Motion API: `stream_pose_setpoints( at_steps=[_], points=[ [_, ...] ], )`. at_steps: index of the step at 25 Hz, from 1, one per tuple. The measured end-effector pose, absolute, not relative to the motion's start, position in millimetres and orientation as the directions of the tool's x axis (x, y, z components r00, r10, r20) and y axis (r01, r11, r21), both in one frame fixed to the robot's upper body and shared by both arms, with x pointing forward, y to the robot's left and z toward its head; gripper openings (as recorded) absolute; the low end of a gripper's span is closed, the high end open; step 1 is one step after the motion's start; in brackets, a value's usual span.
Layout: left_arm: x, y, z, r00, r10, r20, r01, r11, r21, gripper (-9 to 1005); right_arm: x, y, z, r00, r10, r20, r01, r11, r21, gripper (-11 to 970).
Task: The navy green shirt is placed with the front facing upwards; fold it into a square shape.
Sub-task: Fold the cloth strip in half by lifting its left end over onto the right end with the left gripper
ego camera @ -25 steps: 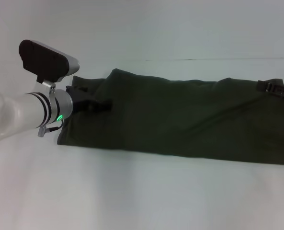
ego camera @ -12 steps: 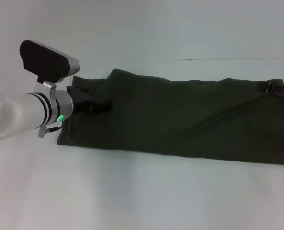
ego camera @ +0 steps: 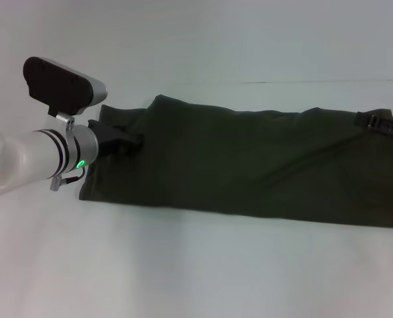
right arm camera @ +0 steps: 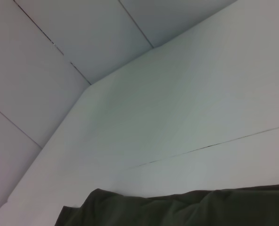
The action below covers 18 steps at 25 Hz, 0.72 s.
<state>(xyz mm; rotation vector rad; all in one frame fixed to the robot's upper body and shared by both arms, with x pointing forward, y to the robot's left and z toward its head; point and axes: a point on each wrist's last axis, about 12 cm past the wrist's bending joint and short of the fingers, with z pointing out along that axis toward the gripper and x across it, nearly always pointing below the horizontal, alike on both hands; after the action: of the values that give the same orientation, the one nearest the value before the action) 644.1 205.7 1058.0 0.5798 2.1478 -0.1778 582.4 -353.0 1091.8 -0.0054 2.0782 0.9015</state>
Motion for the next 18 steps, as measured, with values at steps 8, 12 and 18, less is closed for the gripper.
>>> stream_pose_setpoints(
  at_steps=[8,12,18],
  points=[
    [643.1,206.6,1054.2,-0.508,0.378,-0.774,0.475,0.873,0.114,228,582.2,-353.3,1091.9,-0.638,0.306,-0.707,-0.308,0.74,0.598,827],
    [643.5,206.7,1054.5,-0.508,0.377,-0.774,0.473,0.873,0.115,85,582.5,-353.6,1092.0,-0.636,0.307,-0.708,-0.307,0.741,0.598,826],
    [644.2,206.6,1055.5,-0.505,0.378,-0.776,0.474,0.873,0.118,7,582.9,-354.0,1091.9,-0.634,0.309,-0.709,-0.304,0.743,0.596,824]
  ],
)
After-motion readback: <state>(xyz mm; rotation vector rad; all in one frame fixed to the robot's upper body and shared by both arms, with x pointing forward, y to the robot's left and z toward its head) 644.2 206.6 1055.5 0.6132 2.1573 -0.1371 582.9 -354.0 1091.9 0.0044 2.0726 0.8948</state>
